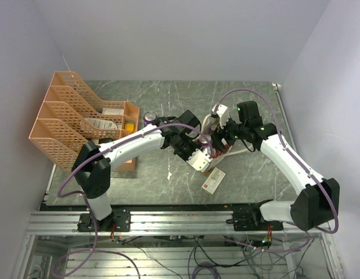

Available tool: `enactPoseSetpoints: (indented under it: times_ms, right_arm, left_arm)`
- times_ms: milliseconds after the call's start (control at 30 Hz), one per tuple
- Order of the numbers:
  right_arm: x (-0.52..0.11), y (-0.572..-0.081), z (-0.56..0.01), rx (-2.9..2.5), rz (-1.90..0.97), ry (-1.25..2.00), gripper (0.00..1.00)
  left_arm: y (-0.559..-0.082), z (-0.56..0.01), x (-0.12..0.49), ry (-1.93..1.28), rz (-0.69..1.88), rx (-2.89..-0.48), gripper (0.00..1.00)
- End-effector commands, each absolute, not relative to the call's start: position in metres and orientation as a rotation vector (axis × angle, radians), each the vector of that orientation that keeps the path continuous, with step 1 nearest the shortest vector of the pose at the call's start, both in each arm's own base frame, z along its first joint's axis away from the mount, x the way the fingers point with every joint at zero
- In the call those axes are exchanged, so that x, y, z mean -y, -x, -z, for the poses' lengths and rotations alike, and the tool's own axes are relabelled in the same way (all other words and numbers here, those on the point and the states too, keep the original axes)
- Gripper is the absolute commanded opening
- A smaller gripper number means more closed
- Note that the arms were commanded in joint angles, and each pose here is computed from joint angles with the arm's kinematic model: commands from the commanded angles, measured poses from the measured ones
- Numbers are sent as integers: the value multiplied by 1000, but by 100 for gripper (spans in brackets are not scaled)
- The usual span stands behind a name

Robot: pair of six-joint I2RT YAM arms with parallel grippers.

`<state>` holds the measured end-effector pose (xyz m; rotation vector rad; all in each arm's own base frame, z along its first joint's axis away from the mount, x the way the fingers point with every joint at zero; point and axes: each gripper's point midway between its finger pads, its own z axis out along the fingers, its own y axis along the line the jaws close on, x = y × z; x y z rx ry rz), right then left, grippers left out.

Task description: Place the beverage into the canvas bag

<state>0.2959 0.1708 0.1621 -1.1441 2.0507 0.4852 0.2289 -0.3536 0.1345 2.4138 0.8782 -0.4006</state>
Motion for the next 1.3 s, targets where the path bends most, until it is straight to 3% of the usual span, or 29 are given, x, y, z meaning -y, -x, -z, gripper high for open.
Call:
enactPoseSetpoints:
  times_ms: [0,367,667,833,1000,1267]
  right_arm:
    - [-168,-296,-183,-1992,-462,1098,74]
    - [-162,-292,-204,-1960,-444,1086,75]
    - [-134,-301,-240,-1918,-464,951,75]
    - [-107,-311,-247,-1927,-355,870,76]
    - [-80,-314,-253,-1928,-306,777,77]
    - [-62,-305,-269,-1875,-325,693,80]
  left_arm:
    - [-200,-147,339,-2434,554,-1004,19]
    - [-206,-191,338,-2230,478,-1102,44]
    - [-225,-233,304,-1999,329,-1258,52]
    - [-271,-256,264,-1729,253,-1414,56]
    - [-325,-258,220,-1393,92,-1607,74]
    - [-392,-231,173,-1045,65,-1907,87]
